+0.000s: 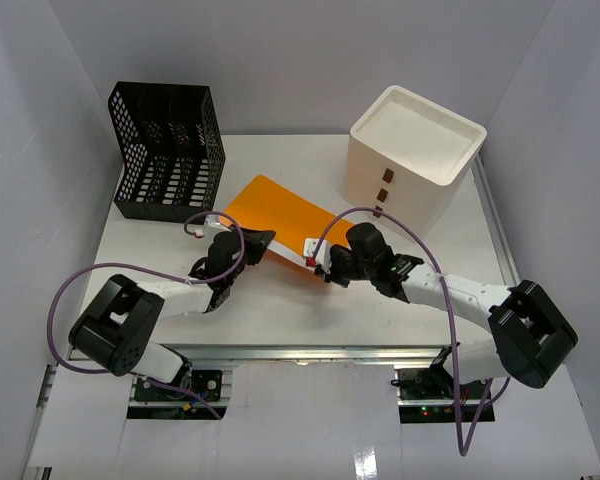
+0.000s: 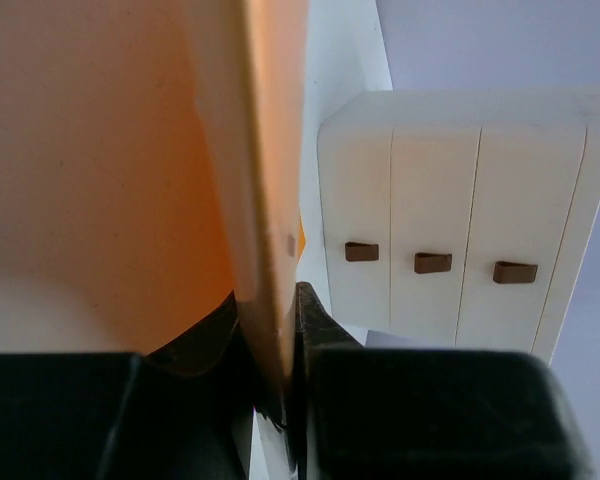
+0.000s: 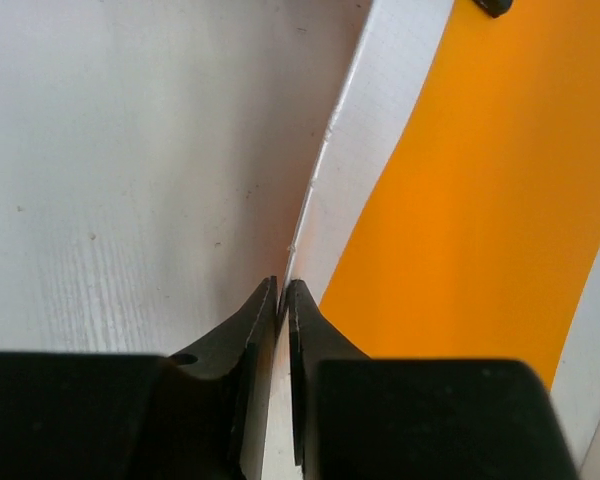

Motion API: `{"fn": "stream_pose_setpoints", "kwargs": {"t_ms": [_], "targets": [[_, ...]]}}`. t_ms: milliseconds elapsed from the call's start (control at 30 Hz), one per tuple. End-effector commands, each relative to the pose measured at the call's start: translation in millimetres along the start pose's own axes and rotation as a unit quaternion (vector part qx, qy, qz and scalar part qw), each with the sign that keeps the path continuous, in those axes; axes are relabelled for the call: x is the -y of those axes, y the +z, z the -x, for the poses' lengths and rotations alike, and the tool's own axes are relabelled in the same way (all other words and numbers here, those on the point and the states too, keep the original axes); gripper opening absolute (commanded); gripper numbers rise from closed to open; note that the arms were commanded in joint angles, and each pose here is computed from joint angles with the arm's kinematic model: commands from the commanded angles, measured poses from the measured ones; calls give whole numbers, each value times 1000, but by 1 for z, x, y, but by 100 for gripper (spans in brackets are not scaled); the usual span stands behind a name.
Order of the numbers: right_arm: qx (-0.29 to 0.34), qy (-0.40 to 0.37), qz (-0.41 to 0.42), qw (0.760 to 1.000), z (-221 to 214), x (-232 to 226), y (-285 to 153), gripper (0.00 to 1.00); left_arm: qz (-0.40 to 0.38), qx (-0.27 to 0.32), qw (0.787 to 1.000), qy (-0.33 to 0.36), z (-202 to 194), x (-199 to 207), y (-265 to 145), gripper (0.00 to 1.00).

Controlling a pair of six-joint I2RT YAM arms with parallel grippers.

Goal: Organize the desk

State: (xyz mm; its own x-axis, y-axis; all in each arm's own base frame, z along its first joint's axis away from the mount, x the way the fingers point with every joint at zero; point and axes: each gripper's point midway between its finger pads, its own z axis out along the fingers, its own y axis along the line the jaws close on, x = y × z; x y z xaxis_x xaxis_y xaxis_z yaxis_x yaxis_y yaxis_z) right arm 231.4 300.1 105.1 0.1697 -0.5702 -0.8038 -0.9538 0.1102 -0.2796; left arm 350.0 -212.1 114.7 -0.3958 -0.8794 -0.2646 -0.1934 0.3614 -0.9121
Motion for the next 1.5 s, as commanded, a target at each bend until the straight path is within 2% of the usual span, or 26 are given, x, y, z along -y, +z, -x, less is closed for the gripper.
{"fn": "stream_pose_setpoints", "kwargs": {"t_ms": [0, 100, 200, 367, 467, 500, 567, 633, 667, 733, 967, 1233, 1467], "targets": [[19, -7, 43, 999, 12, -16, -11, 33, -43, 17, 995, 84, 13, 19, -13, 0], [17, -39, 94, 995, 12, -27, -23, 61, -62, 21, 987, 145, 18, 31, -21, 0], [29, -69, 107, 991, 17, -23, -39, 91, -78, 27, 971, 223, 25, 44, -32, 0], [64, -56, 74, 994, 23, 1, -66, 90, -90, 57, 930, 352, 47, 73, -52, 0], [79, -55, 51, 994, 27, 11, -80, 90, -98, 83, 891, 435, 64, 94, -73, 0], [80, -53, 44, 994, 28, 14, -83, 90, -90, 83, 883, 454, 67, 91, -74, 0], [81, -42, 27, 995, 25, 22, -88, 90, -99, 109, 863, 484, 81, 114, -90, 0], [82, -34, 13, 996, 23, 28, -92, 90, -86, 126, 846, 511, 93, 120, -97, 0], [84, -32, 9, 996, 22, 29, -92, 90, -88, 136, 843, 513, 98, 129, -102, 0], [90, -17, -1, 996, 19, 32, -95, 90, -83, 175, 823, 534, 120, 154, -116, 0], [90, -13, -22, 996, 15, 39, -98, 90, -63, 236, 794, 556, 167, 203, -132, 0], [91, -8, -31, 995, 12, 42, -99, 90, -79, 299, 786, 536, 224, 263, -144, 0], [91, -8, -33, 995, 11, 43, -99, 90, -80, 350, 770, 527, 279, 289, -144, 0]]}}
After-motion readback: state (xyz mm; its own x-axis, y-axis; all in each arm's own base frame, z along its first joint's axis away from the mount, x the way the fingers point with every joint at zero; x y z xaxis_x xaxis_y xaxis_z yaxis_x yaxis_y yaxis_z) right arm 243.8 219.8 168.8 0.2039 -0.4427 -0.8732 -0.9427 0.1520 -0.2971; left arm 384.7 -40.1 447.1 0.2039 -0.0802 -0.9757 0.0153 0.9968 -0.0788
